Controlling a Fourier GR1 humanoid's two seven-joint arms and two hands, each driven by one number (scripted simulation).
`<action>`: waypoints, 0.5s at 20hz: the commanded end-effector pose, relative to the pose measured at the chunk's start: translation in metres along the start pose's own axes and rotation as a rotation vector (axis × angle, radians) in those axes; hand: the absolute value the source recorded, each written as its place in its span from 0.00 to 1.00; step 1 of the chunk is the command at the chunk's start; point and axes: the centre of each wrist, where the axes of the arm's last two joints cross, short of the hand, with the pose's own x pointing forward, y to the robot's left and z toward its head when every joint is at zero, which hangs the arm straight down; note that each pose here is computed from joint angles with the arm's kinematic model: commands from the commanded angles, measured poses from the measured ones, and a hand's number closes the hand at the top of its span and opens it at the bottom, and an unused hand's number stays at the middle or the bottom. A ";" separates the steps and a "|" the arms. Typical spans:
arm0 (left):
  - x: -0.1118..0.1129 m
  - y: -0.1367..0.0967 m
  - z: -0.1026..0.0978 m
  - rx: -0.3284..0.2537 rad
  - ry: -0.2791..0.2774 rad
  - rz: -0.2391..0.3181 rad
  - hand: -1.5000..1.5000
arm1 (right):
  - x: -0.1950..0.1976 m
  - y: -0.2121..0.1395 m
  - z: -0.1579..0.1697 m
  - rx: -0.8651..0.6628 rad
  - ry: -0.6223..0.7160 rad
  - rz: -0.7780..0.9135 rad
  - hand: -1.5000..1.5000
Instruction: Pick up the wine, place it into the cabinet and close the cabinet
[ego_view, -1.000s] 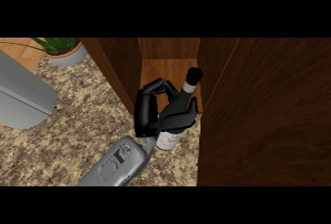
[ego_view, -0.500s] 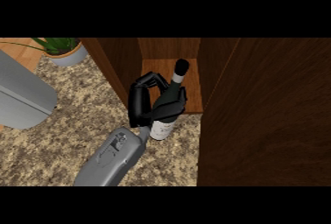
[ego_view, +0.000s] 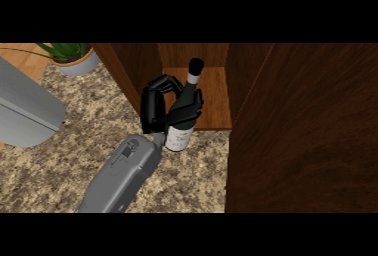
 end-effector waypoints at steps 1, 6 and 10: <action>0.000 -0.003 -0.027 -0.001 0.018 0.003 1.00 | 0.018 0.007 0.016 0.026 -0.058 -0.020 0.00; -0.006 0.006 -0.033 0.000 0.058 -0.011 1.00 | 0.013 0.014 0.024 0.016 -0.035 -0.027 0.00; -0.015 -0.003 -0.038 0.027 0.053 -0.046 1.00 | 0.011 0.008 0.019 0.028 -0.051 -0.040 0.00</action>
